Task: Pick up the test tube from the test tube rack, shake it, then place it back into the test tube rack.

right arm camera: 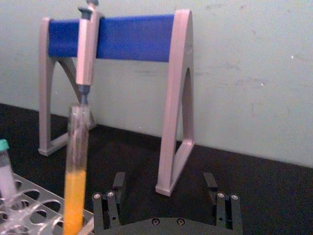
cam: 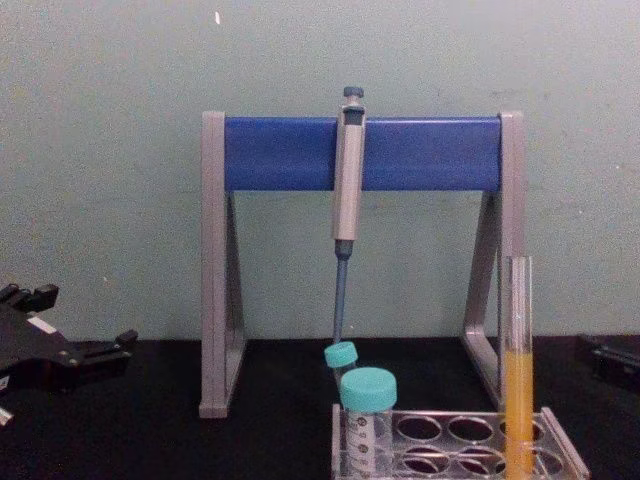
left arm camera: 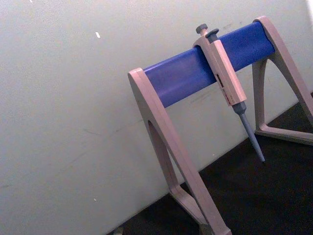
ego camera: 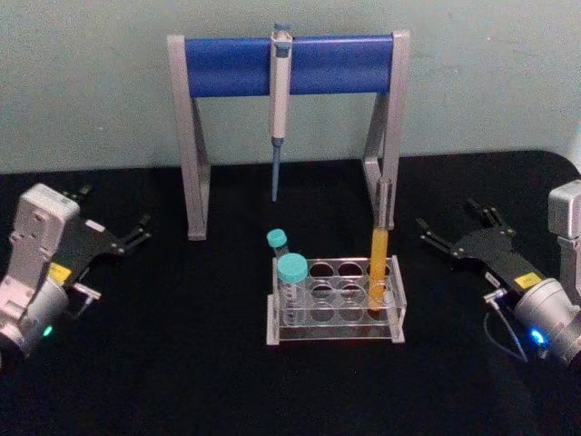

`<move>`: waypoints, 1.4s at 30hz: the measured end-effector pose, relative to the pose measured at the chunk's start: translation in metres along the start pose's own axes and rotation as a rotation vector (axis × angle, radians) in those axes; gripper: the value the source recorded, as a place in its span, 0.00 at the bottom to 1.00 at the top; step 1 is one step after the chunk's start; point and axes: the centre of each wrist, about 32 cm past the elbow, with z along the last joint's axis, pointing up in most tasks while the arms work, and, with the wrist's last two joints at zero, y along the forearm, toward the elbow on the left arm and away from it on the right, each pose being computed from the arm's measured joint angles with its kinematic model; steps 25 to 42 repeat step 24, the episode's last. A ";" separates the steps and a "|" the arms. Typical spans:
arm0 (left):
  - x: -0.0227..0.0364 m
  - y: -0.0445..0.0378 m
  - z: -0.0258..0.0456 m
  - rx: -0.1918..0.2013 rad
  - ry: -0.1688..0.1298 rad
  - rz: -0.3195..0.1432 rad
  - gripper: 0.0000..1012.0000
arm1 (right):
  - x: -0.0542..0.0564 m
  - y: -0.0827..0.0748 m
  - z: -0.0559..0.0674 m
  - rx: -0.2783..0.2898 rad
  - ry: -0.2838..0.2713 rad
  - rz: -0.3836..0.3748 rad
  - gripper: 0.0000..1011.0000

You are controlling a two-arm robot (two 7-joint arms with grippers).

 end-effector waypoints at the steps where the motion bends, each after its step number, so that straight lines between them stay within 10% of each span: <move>1: 0.0000 0.0000 0.0000 0.000 0.000 0.000 0.99 | 0.000 0.001 -0.001 -0.003 -0.001 -0.002 0.99; 42: 0.0000 0.0000 0.0000 0.000 0.000 0.000 0.99 | 0.005 0.004 -0.007 -0.006 -0.006 0.013 0.99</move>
